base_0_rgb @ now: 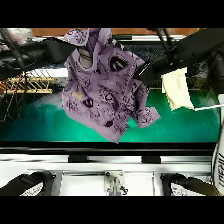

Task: Fold the shirts.

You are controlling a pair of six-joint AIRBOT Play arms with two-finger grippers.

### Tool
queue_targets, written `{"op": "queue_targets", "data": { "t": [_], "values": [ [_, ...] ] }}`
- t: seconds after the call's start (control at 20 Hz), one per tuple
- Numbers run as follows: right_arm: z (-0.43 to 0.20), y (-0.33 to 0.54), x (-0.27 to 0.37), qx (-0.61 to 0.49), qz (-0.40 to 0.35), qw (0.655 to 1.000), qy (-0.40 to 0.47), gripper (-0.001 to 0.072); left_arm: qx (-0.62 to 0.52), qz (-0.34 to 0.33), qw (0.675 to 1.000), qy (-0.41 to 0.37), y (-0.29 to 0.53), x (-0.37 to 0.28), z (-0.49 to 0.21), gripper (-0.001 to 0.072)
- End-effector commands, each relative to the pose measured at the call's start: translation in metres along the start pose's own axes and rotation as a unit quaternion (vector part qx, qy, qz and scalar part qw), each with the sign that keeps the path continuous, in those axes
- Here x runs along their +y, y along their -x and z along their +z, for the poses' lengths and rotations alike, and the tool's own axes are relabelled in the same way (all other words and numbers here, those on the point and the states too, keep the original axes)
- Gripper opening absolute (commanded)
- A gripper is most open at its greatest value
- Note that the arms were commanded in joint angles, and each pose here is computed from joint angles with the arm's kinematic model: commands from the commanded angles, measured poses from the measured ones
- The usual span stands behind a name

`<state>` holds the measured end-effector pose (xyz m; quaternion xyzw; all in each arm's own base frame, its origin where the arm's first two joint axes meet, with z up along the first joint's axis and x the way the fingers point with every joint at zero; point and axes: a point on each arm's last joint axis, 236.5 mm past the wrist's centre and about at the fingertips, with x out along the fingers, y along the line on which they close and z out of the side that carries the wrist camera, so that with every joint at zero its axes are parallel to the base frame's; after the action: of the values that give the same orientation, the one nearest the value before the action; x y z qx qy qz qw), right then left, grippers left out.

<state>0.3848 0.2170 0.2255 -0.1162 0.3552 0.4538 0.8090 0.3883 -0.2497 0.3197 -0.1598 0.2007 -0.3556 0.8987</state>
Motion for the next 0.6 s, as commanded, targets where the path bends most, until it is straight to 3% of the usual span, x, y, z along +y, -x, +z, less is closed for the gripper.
{"op": "queue_targets", "data": {
  "t": [0.0, 0.1, 0.15, 0.4, 0.55],
  "values": [
    [0.026, 0.032, 0.016, -0.056, -0.018, 0.998, -0.015, 0.0059, 0.017, -0.015, 1.000, 0.002, -0.016, -0.009, -0.013, 0.0125],
    [0.033, 0.047, 0.025, -0.075, -0.025, 0.997, -0.008, 0.0059, -0.009, -0.016, 1.000, -0.009, -0.014, -0.013, 0.000, 0.0603],
    [0.038, 0.056, 0.028, -0.087, -0.032, 0.996, -0.005, 0.0059, -0.025, -0.017, 0.999, -0.021, -0.010, -0.016, 0.012, 0.0706],
    [0.082, 0.118, 0.032, -0.206, -0.103, 0.973, -0.014, 0.0059, -0.132, -0.027, 0.982, -0.129, 0.044, -0.057, 0.098, 0.0709],
    [0.100, 0.176, 0.013, -0.284, -0.199, 0.937, -0.043, 0.0059, -0.198, -0.022, 0.965, -0.172, 0.090, -0.080, 0.146, 0.0707]
  ]
}}
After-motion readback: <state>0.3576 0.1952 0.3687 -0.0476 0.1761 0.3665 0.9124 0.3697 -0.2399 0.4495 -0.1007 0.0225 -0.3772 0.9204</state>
